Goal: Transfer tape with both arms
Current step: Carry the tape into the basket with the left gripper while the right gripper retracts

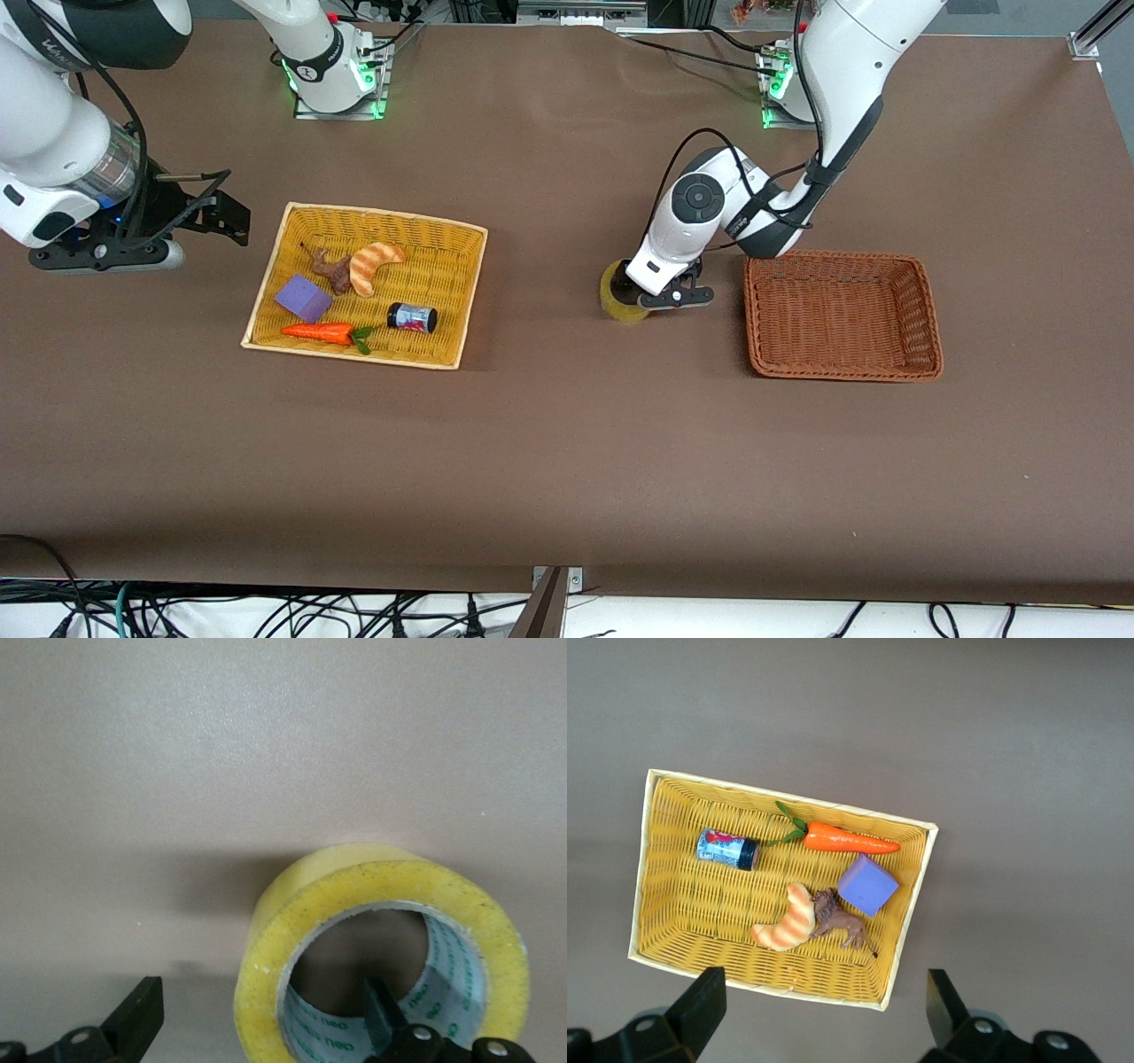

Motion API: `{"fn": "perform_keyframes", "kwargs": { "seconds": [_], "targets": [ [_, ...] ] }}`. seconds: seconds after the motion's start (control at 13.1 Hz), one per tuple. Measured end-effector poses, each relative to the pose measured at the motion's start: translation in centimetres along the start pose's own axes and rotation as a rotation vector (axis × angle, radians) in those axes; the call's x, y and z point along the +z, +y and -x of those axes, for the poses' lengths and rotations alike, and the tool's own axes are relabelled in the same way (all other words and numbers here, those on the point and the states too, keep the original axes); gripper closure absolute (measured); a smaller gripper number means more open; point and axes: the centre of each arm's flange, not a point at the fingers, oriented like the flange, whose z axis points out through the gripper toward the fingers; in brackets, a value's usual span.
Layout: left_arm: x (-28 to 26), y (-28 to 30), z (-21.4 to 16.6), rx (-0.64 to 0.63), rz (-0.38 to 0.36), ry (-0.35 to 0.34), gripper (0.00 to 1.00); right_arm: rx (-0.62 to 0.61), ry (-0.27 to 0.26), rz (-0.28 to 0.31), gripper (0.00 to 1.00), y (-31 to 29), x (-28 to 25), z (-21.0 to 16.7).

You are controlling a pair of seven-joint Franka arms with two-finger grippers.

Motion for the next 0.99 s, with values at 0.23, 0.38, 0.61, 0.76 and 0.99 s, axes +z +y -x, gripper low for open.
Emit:
{"fn": "perform_keyframes", "kwargs": {
  "seconds": [0.23, 0.38, 0.61, 0.76, 0.99],
  "targets": [
    [0.7, -0.1, 0.1, 0.013, -0.007, 0.006, 0.21, 0.003, 0.001, 0.000, 0.00, 0.2, 0.0, 0.0],
    [0.7, -0.3, -0.2, -0.032, -0.004, 0.009, 0.46, 0.008, 0.000, 0.000, 0.00, 0.5, 0.0, -0.1],
    [0.4, -0.5, -0.9, -0.062, 0.003, 0.017, 0.78, 0.009, -0.004, 0.001, 0.00, 0.5, 0.2, -0.1],
    [0.0, -1.0, -1.7, -0.077, -0.003, 0.015, 0.78, 0.014, -0.015, -0.018, 0.00, 0.4, 0.3, 0.0],
    [-3.9, -1.8, -4.5, 0.001, -0.095, -0.064, 0.78, 0.032, -0.023, -0.049, 0.00, 0.9, 0.5, -0.1]
  ]
}}
